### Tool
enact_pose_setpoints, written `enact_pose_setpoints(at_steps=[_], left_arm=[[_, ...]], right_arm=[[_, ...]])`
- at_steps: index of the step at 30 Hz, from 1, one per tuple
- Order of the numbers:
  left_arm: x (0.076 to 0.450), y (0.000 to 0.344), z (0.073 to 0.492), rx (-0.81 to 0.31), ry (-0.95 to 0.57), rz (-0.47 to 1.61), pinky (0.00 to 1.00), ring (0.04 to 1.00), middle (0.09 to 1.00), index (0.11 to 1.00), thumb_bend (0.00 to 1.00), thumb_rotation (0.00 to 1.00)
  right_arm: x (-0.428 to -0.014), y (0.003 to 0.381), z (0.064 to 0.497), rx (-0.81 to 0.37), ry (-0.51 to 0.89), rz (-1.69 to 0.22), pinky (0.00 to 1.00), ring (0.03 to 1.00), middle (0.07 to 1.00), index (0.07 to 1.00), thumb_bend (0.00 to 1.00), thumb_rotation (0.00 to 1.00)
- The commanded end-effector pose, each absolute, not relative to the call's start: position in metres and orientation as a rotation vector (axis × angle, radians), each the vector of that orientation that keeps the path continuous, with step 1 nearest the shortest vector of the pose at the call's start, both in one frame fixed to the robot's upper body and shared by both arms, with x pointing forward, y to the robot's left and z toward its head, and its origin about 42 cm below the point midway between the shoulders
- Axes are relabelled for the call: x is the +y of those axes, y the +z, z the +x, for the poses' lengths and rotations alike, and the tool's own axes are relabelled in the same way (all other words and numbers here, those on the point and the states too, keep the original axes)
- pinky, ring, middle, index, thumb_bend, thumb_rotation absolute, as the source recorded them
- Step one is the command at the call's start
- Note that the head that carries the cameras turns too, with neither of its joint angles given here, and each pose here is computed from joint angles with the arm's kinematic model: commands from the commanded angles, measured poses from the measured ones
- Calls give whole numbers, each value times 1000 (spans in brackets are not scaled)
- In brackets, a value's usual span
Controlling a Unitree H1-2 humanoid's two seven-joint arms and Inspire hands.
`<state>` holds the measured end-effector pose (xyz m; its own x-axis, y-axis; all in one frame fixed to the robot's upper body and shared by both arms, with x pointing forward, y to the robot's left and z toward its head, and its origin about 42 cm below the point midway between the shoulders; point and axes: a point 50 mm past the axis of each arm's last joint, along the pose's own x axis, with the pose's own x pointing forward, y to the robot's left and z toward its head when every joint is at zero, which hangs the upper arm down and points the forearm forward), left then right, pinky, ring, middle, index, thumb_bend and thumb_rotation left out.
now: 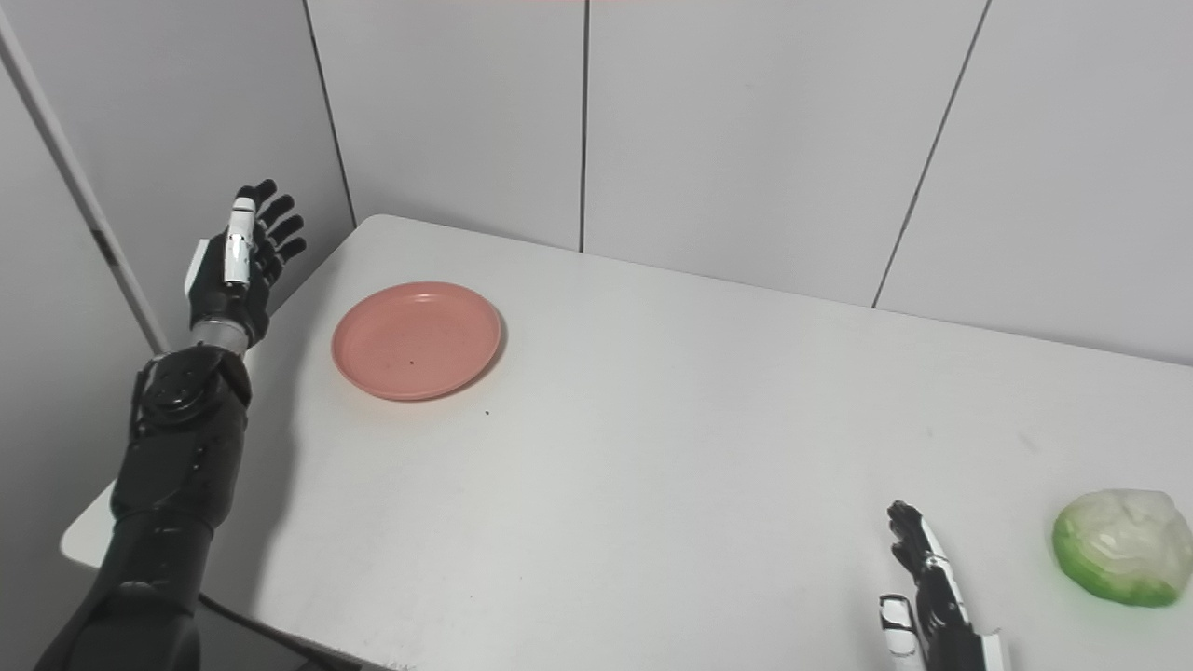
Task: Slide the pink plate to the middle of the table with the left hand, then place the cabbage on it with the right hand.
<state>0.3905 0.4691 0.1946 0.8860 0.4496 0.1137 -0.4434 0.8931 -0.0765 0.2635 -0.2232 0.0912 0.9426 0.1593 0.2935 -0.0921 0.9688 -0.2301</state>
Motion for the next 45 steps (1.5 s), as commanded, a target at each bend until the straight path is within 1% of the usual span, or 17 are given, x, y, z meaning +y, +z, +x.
enact_pose_setpoints(at_steps=[1, 5, 8, 12, 15, 18, 22, 26, 28, 32, 35, 38, 41, 45], left_arm=[[480, 234, 401, -251, 463, -21, 884, 901, 918, 899, 396, 1000], [483, 227, 403, -226, 470, -42, 876, 903, 924, 909, 397, 1000], [483, 221, 404, -205, 476, -46, 881, 903, 916, 896, 412, 1000], [481, 215, 407, -164, 493, -60, 856, 882, 884, 868, 425, 975], [481, 211, 408, -148, 479, -56, 856, 875, 885, 875, 414, 993], [480, 207, 408, -136, 464, -59, 854, 872, 886, 874, 408, 1000], [478, 201, 410, -120, 467, -51, 830, 860, 879, 867, 405, 1000], [475, 194, 411, -117, 476, -61, 811, 845, 865, 856, 401, 964], [473, 190, 411, -110, 469, -71, 814, 845, 864, 852, 399, 961], [472, 177, 409, -95, 449, -76, 856, 876, 885, 870, 409, 980], [472, 169, 408, -76, 446, -95, 836, 869, 881, 870, 400, 973], [472, 164, 407, -60, 448, -100, 834, 872, 885, 875, 381, 984], [472, 158, 406, -47, 449, -102, 839, 882, 899, 884, 390, 999], [471, 153, 406, -32, 451, -120, 841, 879, 900, 891, 381, 1000]], right_arm=[[-238, 92, 289, -271, 111, -250, 902, 912, 904, 892, 282, 1000], [-237, 92, 289, -273, 112, -244, 904, 912, 905, 893, 302, 1000], [-237, 93, 289, -272, 114, -237, 913, 917, 909, 896, 281, 1000], [-237, 92, 288, -275, 113, -247, 910, 916, 907, 895, 284, 1000], [-237, 92, 289, -280, 113, -243, 904, 913, 905, 892, 302, 1000], [-237, 92, 288, -278, 110, -244, 904, 911, 902, 890, 285, 1000], [-237, 93, 288, -278, 113, -251, 913, 917, 907, 894, 299, 1000], [-237, 93, 288, -282, 112, -256, 894, 911, 904, 891, 301, 1000], [-236, 93, 288, -285, 112, -260, 891, 908, 902, 889, 298, 1000], [-236, 94, 288, -289, 114, -257, 888, 906, 900, 887, 309, 1000], [-236, 94, 288, -281, 111, -256, 893, 909, 901, 888, 322, 1000], [-235, 95, 288, -282, 114, -258, 897, 911, 904, 891, 306, 1000], [-235, 96, 287, -277, 112, -253, 894, 909, 902, 889, 290, 1000], [-235, 96, 287, -285, 111, -259, 887, 906, 900, 889, 311, 1000]])
